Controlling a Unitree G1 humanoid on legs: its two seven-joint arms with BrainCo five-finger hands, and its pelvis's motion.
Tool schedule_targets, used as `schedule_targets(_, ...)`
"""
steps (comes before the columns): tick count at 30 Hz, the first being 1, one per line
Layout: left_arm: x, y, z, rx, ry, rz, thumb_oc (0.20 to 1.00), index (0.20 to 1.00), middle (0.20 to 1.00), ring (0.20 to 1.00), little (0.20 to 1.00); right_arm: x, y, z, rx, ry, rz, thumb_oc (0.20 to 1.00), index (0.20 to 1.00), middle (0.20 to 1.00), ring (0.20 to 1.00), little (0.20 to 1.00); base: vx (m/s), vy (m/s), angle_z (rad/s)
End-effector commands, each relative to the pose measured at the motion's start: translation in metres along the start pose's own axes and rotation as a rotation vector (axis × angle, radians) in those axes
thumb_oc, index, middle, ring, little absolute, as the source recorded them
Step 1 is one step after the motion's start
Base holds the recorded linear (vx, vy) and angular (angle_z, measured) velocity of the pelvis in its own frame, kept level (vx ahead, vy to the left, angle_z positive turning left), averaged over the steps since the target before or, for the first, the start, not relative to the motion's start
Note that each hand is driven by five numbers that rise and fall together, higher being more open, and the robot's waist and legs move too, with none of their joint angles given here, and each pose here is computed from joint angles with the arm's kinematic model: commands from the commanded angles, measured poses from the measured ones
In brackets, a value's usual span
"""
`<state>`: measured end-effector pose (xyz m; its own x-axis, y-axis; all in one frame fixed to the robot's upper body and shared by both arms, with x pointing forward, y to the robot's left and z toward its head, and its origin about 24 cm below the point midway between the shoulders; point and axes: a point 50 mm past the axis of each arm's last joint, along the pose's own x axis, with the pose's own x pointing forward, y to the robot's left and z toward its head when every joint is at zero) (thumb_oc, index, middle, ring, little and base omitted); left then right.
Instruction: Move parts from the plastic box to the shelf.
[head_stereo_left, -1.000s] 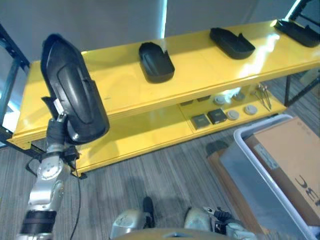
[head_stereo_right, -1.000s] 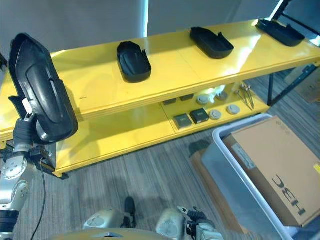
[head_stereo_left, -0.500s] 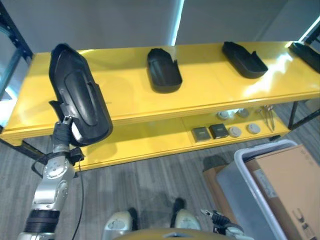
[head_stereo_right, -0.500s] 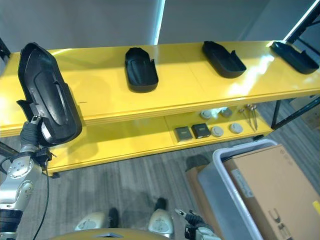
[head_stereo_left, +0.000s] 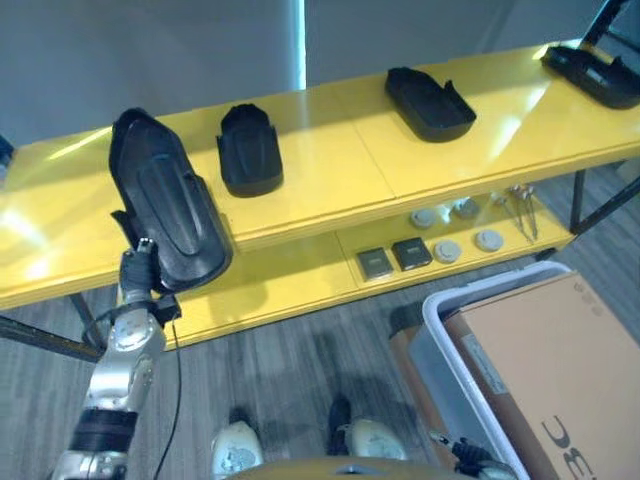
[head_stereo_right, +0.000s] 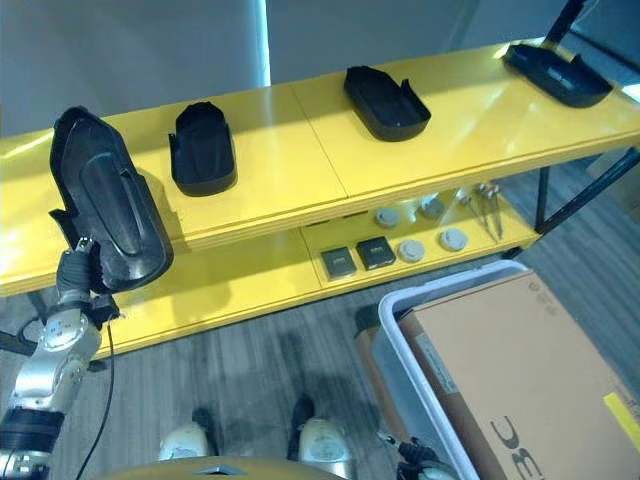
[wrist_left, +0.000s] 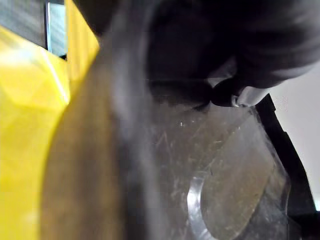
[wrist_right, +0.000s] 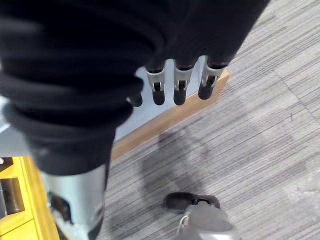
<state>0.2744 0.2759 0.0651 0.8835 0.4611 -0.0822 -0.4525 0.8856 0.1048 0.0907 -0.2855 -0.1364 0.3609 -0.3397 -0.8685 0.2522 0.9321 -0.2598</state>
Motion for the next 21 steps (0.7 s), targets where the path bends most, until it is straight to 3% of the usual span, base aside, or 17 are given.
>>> schedule_targets(1,0.019,0.038,0.046,0.106,-0.170,0.146,0.200,0.200,0.200,0.200,0.200,-0.002,-0.011,0.001,-0.032,-0.010,-0.041,1.000,1.000,1.000,1.000,1.000,0.04,0.185,-0.43)
schedule_targets(8,0.051,0.081,0.067,0.224,-0.111,0.284,0.200,0.200,0.200,0.200,0.200,-0.004,-0.021,-0.013,-0.152,0.017,-0.027,1.000,1.000,1.000,1.000,1.000,0.03,0.179,-0.20)
schedule_targets(21,0.071,0.096,0.065,0.442,0.087,0.266,0.200,0.200,0.200,0.200,0.200,-0.003,-0.027,0.002,-0.252,-0.008,-0.013,1.000,1.000,1.000,1.000,1.000,0.03,0.066,-0.01)
